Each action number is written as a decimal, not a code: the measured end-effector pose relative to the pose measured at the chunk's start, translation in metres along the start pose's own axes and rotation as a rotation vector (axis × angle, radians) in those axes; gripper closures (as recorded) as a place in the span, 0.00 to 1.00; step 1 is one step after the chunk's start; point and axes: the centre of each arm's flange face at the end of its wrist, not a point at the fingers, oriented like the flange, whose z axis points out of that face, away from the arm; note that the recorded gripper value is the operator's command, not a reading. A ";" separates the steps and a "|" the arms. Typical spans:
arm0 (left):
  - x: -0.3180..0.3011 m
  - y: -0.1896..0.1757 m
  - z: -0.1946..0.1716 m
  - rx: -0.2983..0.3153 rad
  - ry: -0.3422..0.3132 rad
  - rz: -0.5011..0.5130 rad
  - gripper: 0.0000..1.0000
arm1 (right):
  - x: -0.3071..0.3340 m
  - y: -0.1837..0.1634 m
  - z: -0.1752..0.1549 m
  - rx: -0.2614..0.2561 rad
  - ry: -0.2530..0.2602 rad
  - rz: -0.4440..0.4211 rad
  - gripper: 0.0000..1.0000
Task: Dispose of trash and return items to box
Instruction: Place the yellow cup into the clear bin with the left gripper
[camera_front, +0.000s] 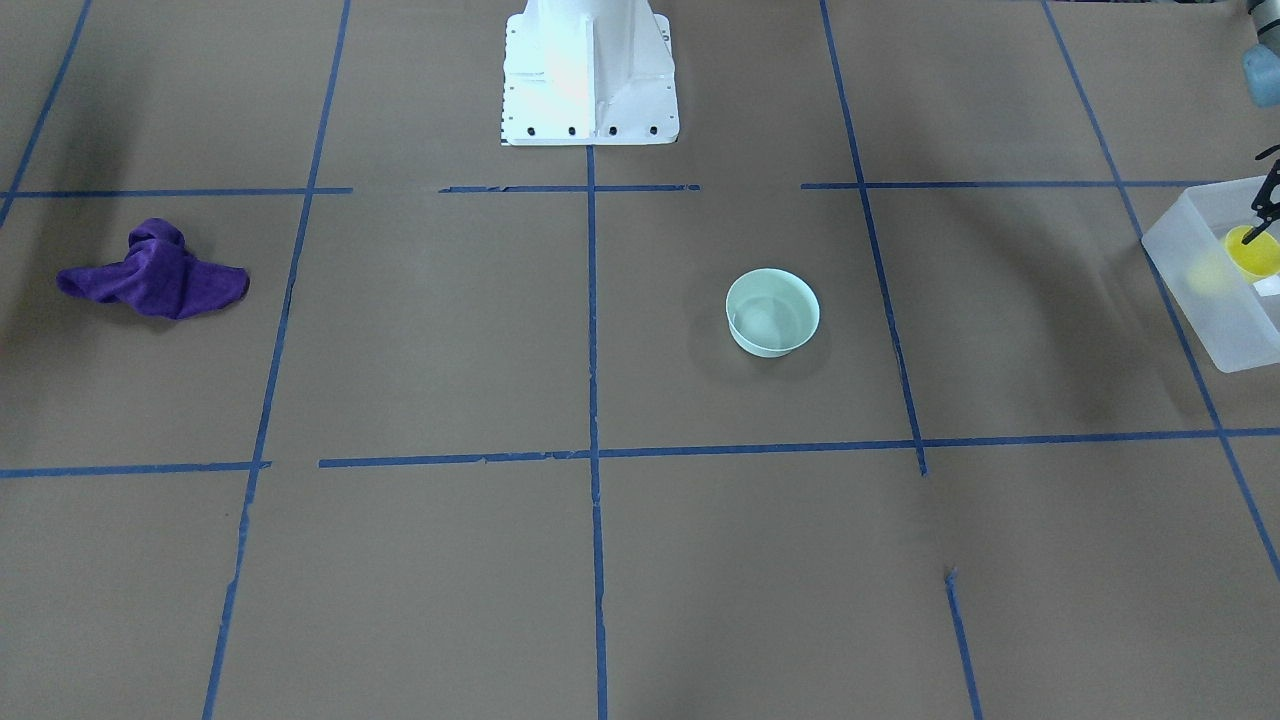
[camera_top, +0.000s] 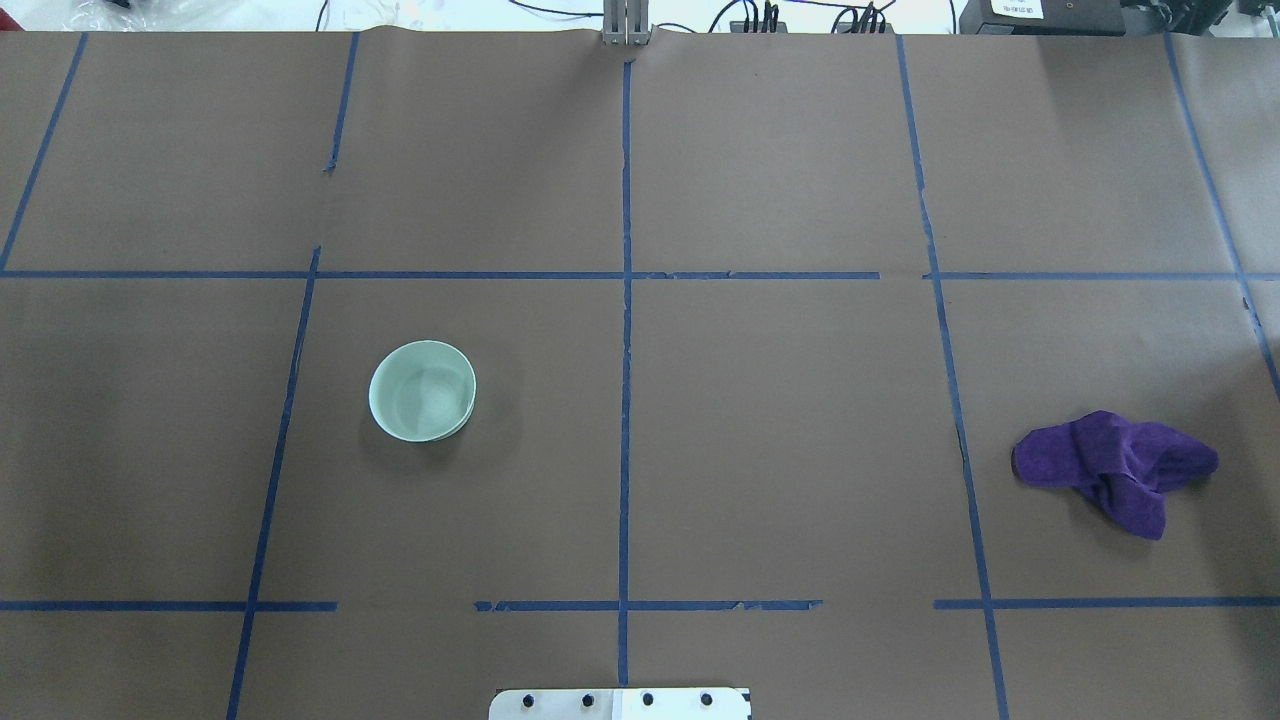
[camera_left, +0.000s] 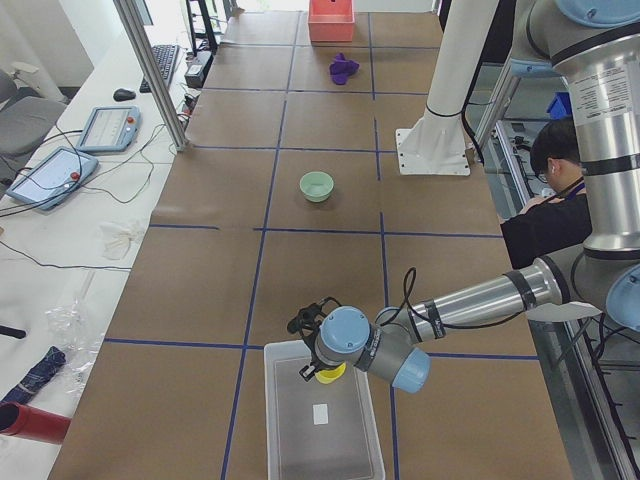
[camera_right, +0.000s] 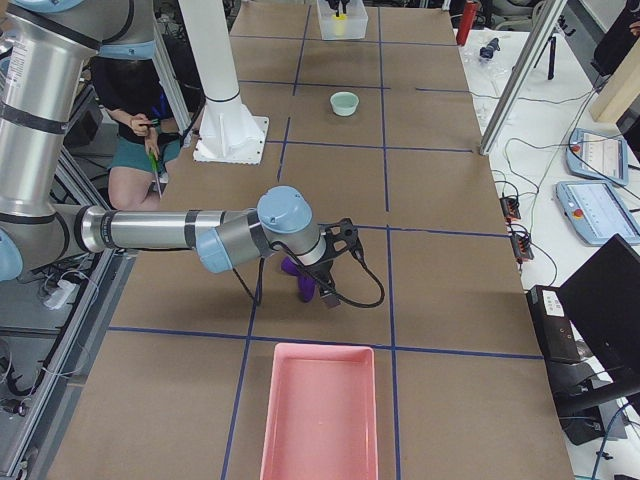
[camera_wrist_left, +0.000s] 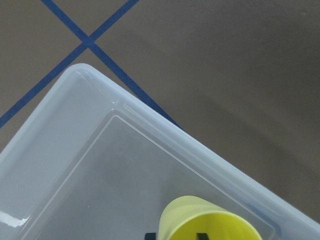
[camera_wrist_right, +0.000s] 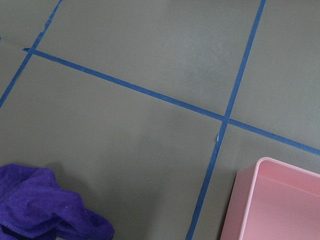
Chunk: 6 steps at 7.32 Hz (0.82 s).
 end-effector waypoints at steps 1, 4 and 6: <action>0.001 -0.015 -0.007 0.015 -0.009 0.012 0.00 | -0.001 0.000 0.000 0.000 -0.003 0.002 0.00; 0.013 -0.093 -0.052 0.013 -0.024 -0.009 0.00 | -0.033 -0.017 0.004 0.027 -0.052 -0.017 0.00; 0.015 -0.117 -0.072 0.029 -0.042 -0.008 0.00 | -0.090 -0.030 0.042 0.025 -0.077 -0.080 0.00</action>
